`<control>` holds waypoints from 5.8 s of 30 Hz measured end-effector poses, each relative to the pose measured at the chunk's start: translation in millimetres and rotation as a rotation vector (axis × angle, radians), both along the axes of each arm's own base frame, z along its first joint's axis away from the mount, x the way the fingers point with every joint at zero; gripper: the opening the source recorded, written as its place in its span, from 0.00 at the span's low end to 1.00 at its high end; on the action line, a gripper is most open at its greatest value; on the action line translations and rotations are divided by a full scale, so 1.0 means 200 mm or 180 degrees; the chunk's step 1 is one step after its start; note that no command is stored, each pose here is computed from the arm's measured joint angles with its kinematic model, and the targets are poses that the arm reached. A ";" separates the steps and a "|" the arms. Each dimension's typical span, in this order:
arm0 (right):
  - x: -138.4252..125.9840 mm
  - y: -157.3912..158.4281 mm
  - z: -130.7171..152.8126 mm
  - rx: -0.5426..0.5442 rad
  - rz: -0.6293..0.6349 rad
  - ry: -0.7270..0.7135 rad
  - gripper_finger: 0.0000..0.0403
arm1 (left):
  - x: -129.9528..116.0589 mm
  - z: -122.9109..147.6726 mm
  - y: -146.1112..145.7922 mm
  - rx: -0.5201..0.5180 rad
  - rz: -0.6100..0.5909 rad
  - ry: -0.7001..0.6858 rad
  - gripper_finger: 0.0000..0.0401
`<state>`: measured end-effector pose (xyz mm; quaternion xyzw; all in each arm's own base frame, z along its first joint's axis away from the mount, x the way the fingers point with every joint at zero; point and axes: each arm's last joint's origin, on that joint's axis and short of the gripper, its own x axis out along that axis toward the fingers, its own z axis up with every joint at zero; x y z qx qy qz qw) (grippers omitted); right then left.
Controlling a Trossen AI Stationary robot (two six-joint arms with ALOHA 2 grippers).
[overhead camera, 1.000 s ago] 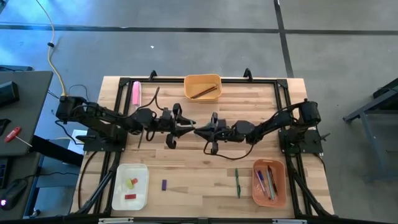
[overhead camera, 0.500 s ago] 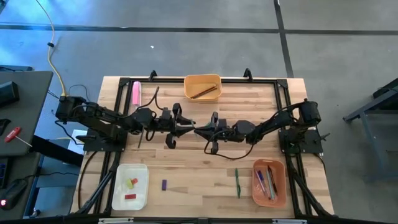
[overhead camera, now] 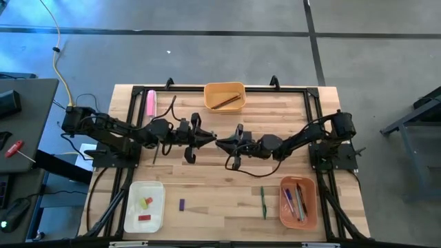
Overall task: Sort crayons/erasers/pens/pencils in bins
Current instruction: Put the light blue pencil into the yellow bin, then put the blue eraser into the white bin
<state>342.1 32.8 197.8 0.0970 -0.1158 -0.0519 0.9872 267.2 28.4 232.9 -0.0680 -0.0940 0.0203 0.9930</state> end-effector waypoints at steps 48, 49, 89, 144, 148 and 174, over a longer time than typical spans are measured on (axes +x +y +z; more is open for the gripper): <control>-0.03 0.10 -0.26 -0.0640 -0.0330 0.1794 0.00 | -0.02 0.40 0.47 0.0218 0.0775 0.1403 0.02; -0.04 0.12 -0.27 -0.0651 -0.0306 0.1828 0.00 | 0.01 0.39 0.50 0.0225 0.0801 0.1494 0.02; -0.13 0.37 -0.31 -0.0778 -0.0147 0.2070 0.00 | 0.52 -0.16 1.49 -0.0634 0.1076 0.3564 0.02; -0.13 0.37 -0.32 -0.0893 -0.0214 0.2126 0.00 | 0.35 -0.16 1.21 0.0082 0.1511 0.2900 0.00; -0.13 0.36 -0.32 -0.0889 -0.0229 0.2128 0.00 | 0.27 -0.13 1.06 0.0221 0.1412 0.2679 0.00; -0.10 0.28 -0.32 -0.1310 -0.0329 0.2238 0.00 | -0.21 -0.15 0.30 0.0661 0.0287 0.1600 0.00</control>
